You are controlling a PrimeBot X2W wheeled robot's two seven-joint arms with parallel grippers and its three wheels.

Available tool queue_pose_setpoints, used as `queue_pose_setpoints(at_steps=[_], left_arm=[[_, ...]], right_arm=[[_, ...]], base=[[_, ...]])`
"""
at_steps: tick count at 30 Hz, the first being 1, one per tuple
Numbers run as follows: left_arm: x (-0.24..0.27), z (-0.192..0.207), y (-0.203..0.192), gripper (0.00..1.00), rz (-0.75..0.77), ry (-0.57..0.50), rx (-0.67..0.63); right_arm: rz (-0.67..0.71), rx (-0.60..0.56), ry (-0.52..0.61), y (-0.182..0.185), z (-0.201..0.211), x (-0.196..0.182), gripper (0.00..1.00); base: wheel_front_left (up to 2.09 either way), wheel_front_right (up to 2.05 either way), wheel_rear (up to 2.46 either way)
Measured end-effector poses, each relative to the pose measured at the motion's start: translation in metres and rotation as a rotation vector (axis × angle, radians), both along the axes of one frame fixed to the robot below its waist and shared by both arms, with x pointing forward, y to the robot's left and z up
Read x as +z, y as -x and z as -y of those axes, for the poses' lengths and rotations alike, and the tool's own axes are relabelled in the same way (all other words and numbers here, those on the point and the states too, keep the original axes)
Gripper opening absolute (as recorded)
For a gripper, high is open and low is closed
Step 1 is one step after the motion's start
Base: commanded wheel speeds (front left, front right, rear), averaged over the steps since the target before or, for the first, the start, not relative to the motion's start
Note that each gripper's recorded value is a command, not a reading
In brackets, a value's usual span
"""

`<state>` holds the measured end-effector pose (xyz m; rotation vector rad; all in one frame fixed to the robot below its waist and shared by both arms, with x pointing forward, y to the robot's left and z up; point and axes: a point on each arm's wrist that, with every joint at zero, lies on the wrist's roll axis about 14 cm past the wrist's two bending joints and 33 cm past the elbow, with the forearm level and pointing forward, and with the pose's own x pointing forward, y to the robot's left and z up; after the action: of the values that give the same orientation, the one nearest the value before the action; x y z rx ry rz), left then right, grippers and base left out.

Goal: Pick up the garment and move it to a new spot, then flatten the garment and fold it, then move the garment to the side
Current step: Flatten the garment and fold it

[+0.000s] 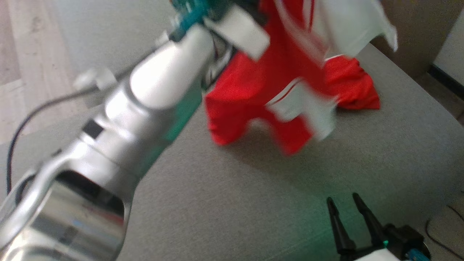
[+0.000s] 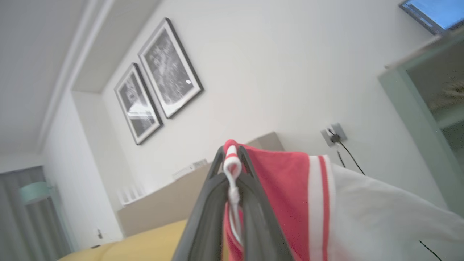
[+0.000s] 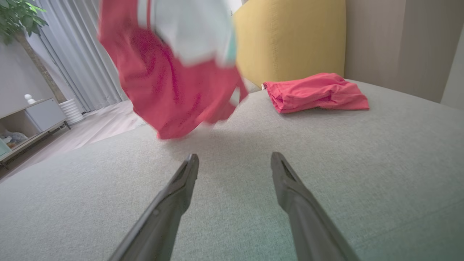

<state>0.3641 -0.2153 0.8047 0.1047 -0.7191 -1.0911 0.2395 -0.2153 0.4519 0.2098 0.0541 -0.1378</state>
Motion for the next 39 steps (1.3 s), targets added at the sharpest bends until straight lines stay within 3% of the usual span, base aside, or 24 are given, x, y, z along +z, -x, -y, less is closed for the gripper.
queue_pose_setpoints(at_steps=[3,6,10,13,14,15,16,19,25,33,39], left_arm=[[0.037,-0.025,-0.008,0.00,0.017,0.098,0.052],[0.019,-0.058,-0.036,0.00,-0.040,0.101,0.151],[-0.099,-0.129,-0.090,0.00,-0.301,0.009,0.361],[-0.216,-0.200,-0.098,0.03,-0.540,-0.089,0.527],[-0.245,-0.221,-0.094,0.21,-0.604,-0.107,0.565],[-0.269,-0.238,-0.090,0.66,-0.660,-0.122,0.602],[-0.290,-0.257,-0.087,1.00,-0.712,-0.127,0.649],[-0.317,-0.296,-0.085,1.00,-0.769,-0.123,0.761],[-0.308,-0.330,-0.084,1.00,-0.718,-0.046,0.892],[-0.337,-0.275,-0.038,1.00,-0.729,-0.131,0.738],[-0.377,-0.235,-0.011,1.00,-0.773,-0.280,0.628]], right_arm=[[-0.004,0.009,0.001,-0.002,0.000,-0.002,1.00],[0.013,0.041,0.009,-0.012,-0.005,0.004,1.00],[0.014,0.094,0.017,-0.027,-0.015,0.006,1.00],[0.007,0.146,0.021,-0.039,-0.027,0.006,1.00],[0.000,0.163,0.021,-0.042,-0.031,0.004,1.00],[-0.007,0.180,0.022,-0.045,-0.035,0.003,1.00],[-0.011,0.197,0.023,-0.049,-0.039,0.002,1.00],[-0.039,0.233,0.026,-0.055,-0.047,-0.005,1.00],[-0.061,0.265,0.039,-0.060,-0.051,-0.011,1.00],[-0.082,0.270,0.037,-0.062,-0.052,-0.016,1.00],[-0.098,0.277,0.030,-0.065,-0.055,-0.021,1.00]], base=[[0.00,0.00,0.00],[0.00,0.00,0.00],[0.00,0.00,0.00],[0.00,0.00,0.00],[0.00,0.00,0.00],[0.00,0.00,0.00],[0.00,0.00,0.00],[0.00,0.00,0.00],[0.00,0.00,0.00],[0.00,0.00,0.00],[0.00,0.00,0.00]])
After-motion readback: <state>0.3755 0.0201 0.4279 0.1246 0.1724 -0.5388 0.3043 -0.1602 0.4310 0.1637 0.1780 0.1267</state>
